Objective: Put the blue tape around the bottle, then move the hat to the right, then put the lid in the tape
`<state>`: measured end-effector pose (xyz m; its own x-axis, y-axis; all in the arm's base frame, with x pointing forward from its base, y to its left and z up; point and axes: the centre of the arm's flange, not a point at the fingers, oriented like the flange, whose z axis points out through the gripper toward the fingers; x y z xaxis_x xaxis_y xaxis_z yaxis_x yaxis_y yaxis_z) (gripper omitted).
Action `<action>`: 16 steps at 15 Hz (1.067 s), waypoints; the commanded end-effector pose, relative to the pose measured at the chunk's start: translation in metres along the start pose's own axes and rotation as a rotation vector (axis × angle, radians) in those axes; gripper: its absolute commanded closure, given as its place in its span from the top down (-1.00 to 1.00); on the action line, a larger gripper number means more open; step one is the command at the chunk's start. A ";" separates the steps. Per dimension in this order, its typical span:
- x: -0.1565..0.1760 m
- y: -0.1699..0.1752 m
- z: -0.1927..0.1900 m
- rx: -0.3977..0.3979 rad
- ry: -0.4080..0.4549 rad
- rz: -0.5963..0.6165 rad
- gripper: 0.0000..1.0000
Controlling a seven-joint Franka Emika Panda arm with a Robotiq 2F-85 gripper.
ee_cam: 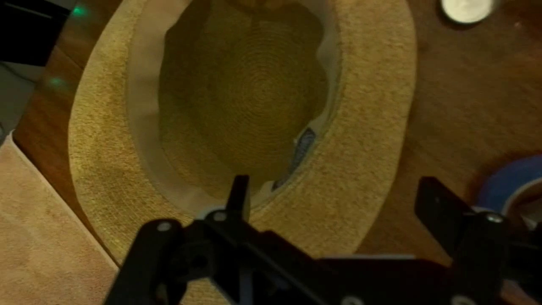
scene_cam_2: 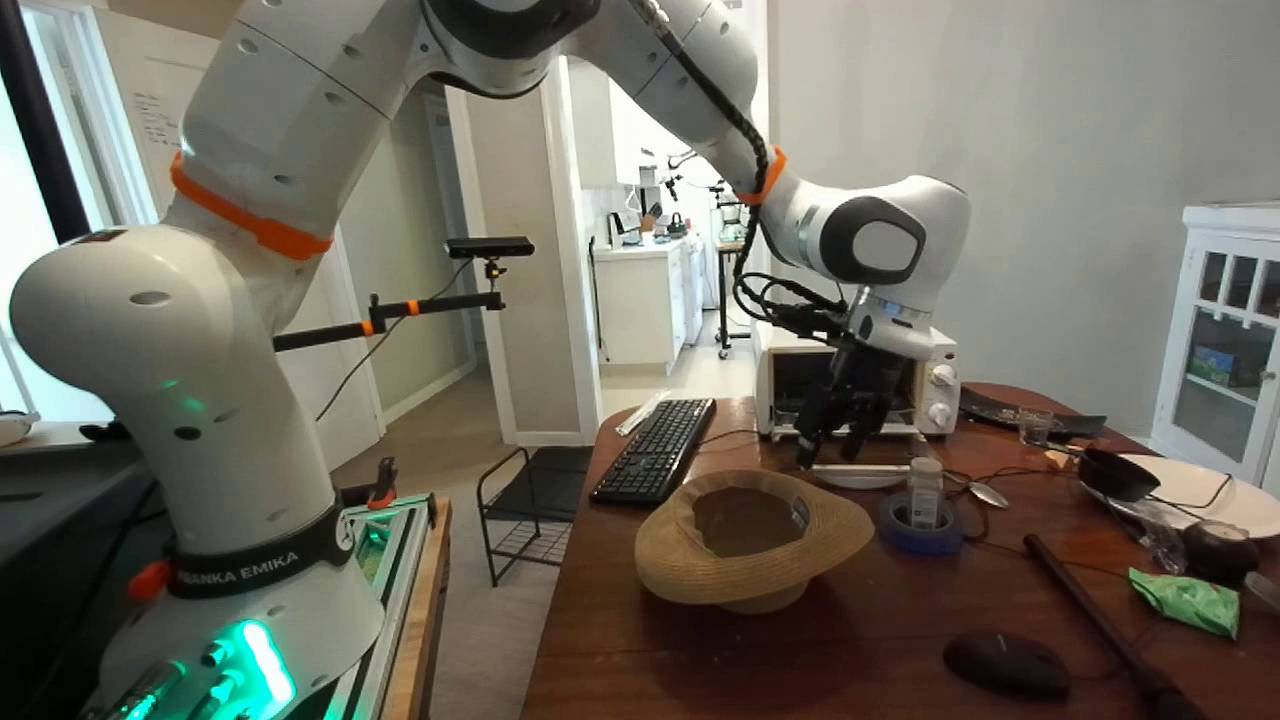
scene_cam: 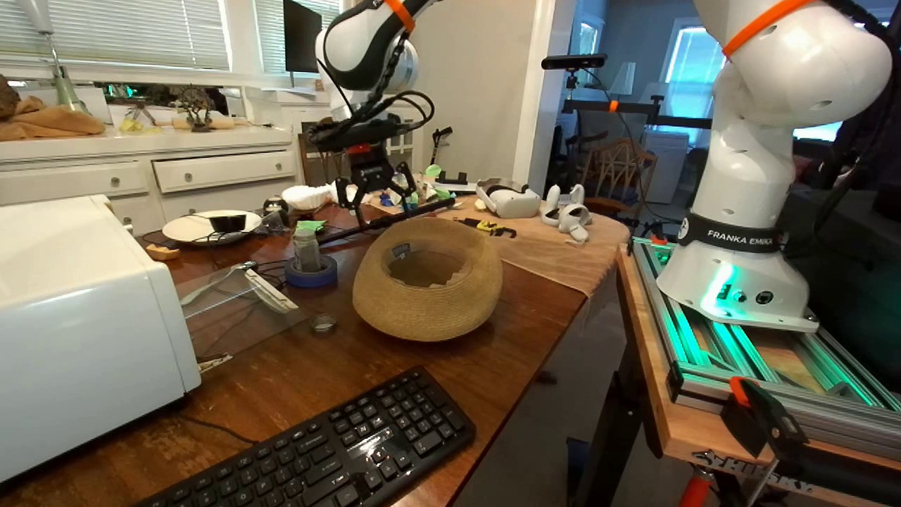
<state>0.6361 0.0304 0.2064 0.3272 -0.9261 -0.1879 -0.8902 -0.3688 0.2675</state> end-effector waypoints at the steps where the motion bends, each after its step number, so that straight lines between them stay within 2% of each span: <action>1: -0.002 0.025 0.052 -0.063 -0.018 -0.047 1.00; 5: -0.018 0.022 0.096 -0.044 -0.039 -0.108 1.00; 8: -0.031 0.019 0.109 -0.025 -0.030 -0.144 1.00; 11: -0.040 0.020 0.098 0.008 -0.024 -0.156 1.00; 14: -0.038 0.021 0.079 0.066 0.023 -0.140 1.00; 15: -0.036 0.020 0.078 0.074 0.032 -0.139 0.50; 16: -0.033 0.018 0.081 0.081 0.047 -0.139 0.46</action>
<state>0.5928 0.0651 0.1398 0.4572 -0.8659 -0.2031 -0.8463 -0.4937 0.2000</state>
